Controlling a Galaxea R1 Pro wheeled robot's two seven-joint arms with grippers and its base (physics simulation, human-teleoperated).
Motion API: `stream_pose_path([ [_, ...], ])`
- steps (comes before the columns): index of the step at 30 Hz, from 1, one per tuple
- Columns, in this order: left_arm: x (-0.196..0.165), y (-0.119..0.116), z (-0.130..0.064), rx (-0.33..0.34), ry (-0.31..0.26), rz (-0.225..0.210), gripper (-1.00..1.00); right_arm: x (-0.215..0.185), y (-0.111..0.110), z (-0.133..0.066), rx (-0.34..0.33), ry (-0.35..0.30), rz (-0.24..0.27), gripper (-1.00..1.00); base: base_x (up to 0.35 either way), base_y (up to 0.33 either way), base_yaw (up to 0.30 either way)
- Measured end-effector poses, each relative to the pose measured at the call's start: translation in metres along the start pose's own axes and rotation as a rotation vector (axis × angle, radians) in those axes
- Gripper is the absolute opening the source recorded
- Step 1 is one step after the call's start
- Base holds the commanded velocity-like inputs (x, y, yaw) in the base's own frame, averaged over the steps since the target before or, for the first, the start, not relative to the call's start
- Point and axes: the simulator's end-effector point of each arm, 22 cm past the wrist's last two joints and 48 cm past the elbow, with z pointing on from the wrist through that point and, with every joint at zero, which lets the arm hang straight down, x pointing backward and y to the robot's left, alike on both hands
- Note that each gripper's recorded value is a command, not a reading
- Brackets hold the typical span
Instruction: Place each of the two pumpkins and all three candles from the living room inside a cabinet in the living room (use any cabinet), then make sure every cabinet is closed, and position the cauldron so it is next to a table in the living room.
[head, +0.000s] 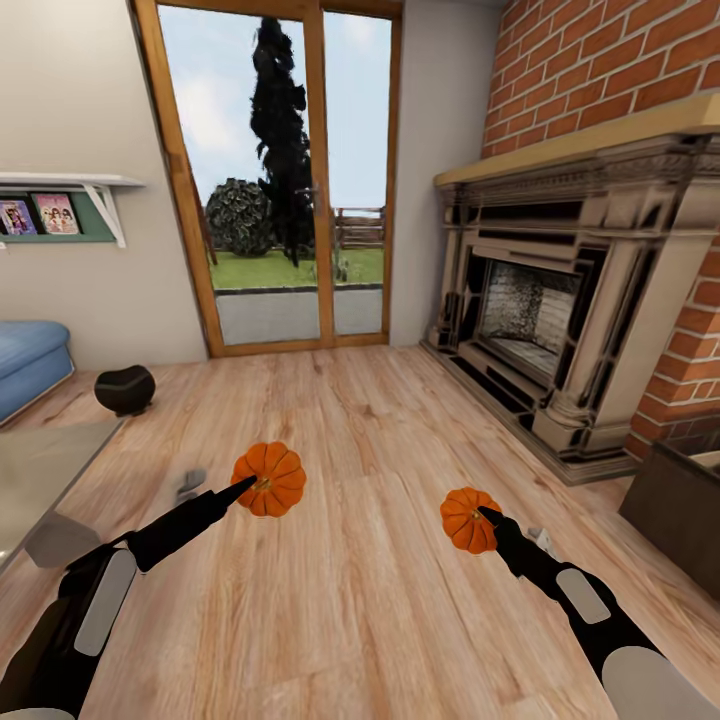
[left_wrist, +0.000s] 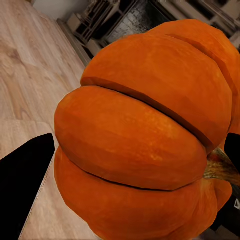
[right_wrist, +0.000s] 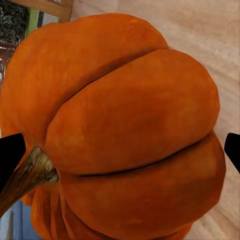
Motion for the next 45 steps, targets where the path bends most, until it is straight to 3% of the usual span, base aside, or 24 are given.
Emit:
stream_pose_path([
  [17, 0.0, 0.0, 0.0, 0.001, -0.001, -0.002, -1.0, 0.0, 0.0, 0.0, 0.0, 0.0, 0.001, -1.0, 0.309, 0.059, 0.0],
  [37, -0.002, -0.003, 0.0, 0.008, -0.007, -0.007, -1.0, 0.0, 0.001, 0.0, -0.003, -0.001, 0.004, -1.0, 0.015, 0.001, 0.0],
  [45, -0.014, -0.016, -0.004, 0.023, -0.027, 0.009, -1.0, -0.007, 0.019, -0.007, -0.033, -0.015, -0.002, -1.0, 0.0, 0.0, -0.007],
])
